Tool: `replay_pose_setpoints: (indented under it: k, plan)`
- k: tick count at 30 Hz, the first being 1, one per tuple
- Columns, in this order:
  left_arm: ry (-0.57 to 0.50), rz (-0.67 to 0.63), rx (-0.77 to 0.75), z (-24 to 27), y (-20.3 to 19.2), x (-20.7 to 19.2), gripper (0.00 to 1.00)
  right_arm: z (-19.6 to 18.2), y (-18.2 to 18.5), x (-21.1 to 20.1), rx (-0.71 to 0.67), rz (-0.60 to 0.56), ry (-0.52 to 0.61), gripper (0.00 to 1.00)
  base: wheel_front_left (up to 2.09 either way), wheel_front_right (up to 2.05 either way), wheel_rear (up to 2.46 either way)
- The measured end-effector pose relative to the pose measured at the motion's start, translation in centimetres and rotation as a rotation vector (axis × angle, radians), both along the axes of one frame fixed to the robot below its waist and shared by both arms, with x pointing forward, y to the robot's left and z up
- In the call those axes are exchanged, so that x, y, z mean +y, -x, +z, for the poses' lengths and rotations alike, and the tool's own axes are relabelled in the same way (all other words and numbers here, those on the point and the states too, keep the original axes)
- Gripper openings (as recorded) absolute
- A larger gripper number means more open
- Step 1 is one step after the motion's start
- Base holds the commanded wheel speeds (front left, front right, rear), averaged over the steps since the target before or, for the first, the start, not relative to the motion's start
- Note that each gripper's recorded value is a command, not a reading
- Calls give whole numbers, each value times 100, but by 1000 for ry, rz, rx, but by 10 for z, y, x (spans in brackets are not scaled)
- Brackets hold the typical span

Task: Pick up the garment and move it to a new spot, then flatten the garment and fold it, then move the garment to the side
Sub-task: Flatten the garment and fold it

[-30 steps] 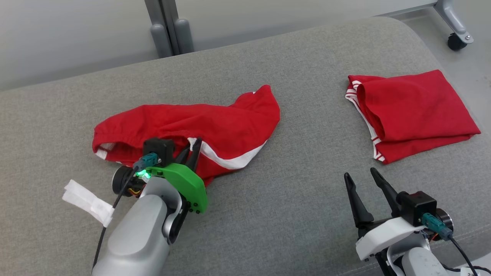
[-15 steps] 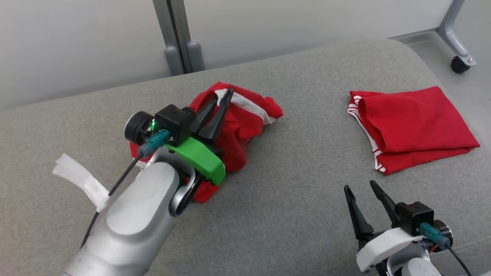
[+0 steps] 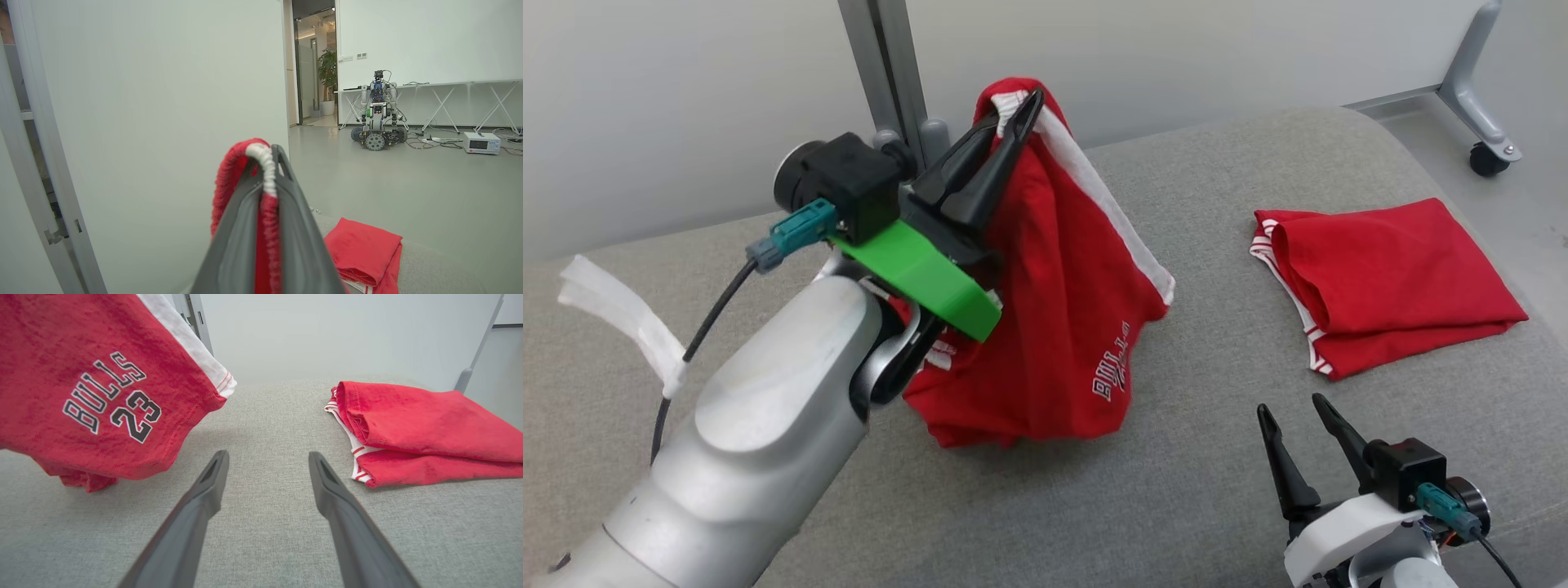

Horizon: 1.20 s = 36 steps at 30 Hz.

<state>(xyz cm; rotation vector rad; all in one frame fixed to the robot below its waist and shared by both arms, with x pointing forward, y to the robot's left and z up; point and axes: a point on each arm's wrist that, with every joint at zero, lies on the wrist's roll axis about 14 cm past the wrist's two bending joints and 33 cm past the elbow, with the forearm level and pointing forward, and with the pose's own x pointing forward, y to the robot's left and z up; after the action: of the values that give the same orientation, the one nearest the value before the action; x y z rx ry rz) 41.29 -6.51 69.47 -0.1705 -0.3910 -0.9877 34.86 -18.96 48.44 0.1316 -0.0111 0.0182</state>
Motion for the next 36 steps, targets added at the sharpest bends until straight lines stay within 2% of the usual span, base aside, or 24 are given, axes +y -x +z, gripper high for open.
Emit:
replay_pose_setpoints:
  k: [4, 10, 14, 19, 25, 26, 28, 29, 36]
  plan:
    - [-39, 37, 155, -55, -7, 18, 0, -1, -1, -4, 5, -12, 0, 100, 0, 0, 0]
    - [-98, 160, 435, -155, -8, 67, 0, -4, -6, -7, 12, -20, 0, 100, 0, 0, 0]
    - [-109, 250, 587, -204, -2, 100, 0, -9, -10, -3, 26, -9, -1, 100, 0, 0, 0]
    - [-104, 345, 707, -241, 5, 131, 0, -12, -14, 1, 38, 5, 0, 100, 0, 0, 0]
    - [-76, 417, 788, -263, 9, 146, 0, -13, -19, 4, 38, 16, 0, 100, 0, 0, 0]
    - [-73, 429, 789, -264, 8, 149, 13, -12, -19, 5, 37, 18, 1, 100, 0, 0, 0]
    - [-58, 451, 789, -263, 6, 152, 75, -12, -20, 5, 35, 20, 3, 100, 0, 0, 0]
    - [-57, 459, 789, -264, 7, 154, 100, -11, -20, 5, 33, 21, 5, 100, 0, 0, 0]
    - [-44, 529, 755, -261, 10, 168, 100, -6, -24, 5, 17, 23, 22, 100, 0, 0, 0]
